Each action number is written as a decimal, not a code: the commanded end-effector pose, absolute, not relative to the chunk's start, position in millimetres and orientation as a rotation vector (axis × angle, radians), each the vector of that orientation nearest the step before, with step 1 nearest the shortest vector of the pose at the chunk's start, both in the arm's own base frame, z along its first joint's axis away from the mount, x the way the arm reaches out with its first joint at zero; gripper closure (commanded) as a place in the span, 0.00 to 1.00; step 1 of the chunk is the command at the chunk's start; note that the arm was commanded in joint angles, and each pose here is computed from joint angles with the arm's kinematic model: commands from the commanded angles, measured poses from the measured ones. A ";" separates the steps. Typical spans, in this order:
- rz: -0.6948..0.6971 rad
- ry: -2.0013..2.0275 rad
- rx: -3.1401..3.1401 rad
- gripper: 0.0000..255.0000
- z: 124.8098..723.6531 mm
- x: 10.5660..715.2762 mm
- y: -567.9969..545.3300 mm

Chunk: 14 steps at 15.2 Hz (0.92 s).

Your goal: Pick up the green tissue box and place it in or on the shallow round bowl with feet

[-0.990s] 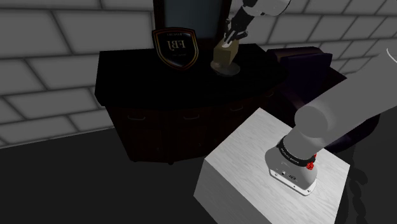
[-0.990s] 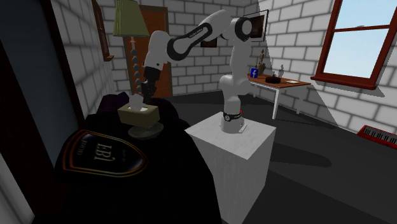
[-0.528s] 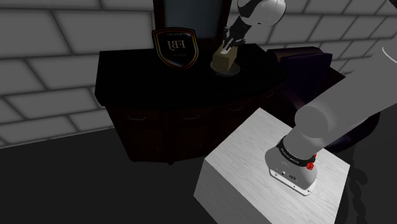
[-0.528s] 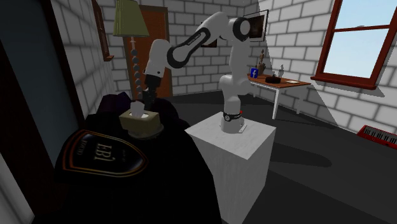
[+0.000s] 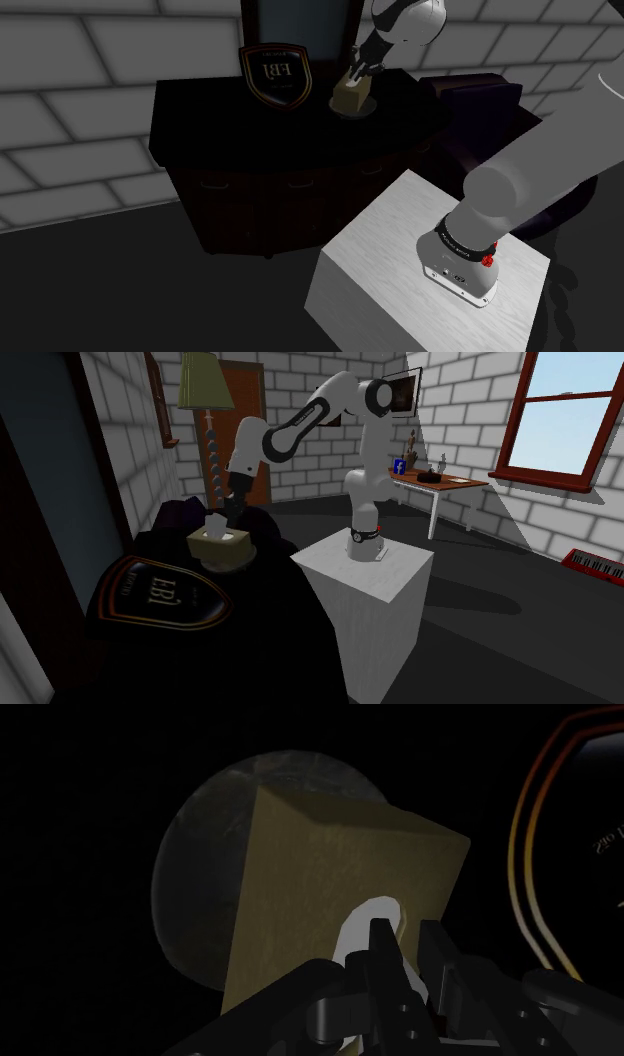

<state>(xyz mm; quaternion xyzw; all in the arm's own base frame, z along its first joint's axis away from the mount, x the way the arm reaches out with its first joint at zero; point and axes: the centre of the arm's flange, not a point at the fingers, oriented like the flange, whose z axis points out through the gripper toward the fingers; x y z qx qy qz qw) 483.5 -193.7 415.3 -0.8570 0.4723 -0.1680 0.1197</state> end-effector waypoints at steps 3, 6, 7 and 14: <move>-0.483 1.382 -2.506 0.00 412.2 483.2 -192.9; -0.483 1.382 -2.506 0.00 412.0 483.2 -193.2; -0.483 1.382 -2.506 0.00 412.7 483.0 -193.3; -0.483 1.382 -2.506 0.00 458.5 463.1 -195.8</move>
